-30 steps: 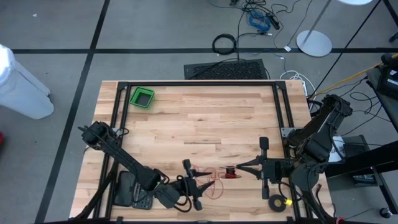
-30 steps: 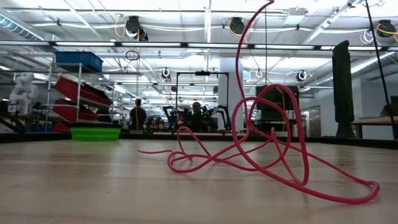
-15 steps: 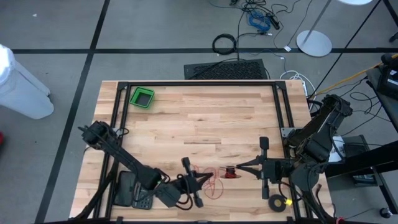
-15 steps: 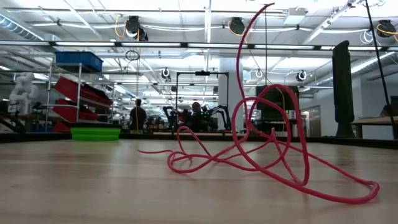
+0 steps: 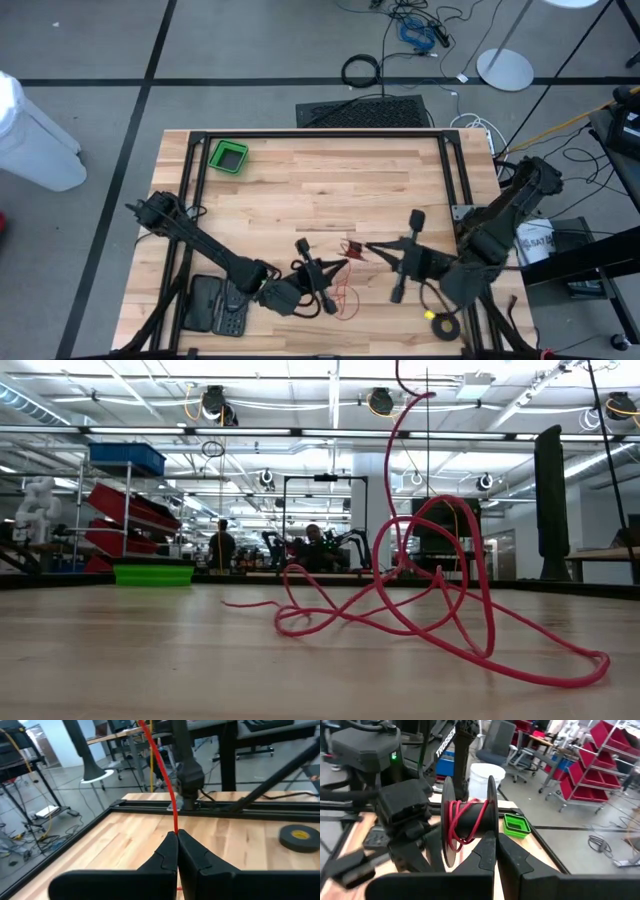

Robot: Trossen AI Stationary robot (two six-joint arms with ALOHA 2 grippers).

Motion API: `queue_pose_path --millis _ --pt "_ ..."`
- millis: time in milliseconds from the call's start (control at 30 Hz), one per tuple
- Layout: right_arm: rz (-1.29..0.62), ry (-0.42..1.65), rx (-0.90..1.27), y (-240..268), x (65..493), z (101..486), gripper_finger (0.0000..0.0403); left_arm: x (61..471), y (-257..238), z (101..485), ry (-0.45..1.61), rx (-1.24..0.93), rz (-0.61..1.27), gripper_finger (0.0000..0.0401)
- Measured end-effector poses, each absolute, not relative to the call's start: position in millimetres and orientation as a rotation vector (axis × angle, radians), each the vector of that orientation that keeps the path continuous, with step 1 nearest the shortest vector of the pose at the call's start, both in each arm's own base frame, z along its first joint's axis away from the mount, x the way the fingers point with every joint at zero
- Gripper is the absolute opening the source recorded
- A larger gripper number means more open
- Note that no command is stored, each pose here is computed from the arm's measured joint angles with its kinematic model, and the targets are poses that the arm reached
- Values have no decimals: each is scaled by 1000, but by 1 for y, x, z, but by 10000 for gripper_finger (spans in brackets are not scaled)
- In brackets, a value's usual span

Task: Coil cords
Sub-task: Coil the red wire into the spool

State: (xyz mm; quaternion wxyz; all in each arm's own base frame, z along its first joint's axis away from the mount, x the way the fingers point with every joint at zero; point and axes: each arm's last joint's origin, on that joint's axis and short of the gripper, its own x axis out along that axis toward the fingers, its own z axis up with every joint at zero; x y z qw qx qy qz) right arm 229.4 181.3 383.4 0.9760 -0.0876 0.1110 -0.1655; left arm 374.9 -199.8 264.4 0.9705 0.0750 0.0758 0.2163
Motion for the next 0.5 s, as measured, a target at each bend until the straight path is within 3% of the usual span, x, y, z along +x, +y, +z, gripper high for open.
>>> queue_pose_path --millis 500 --pt "-499 270 -276 171 278 355 0 379 -193 266 139 134 450 2"
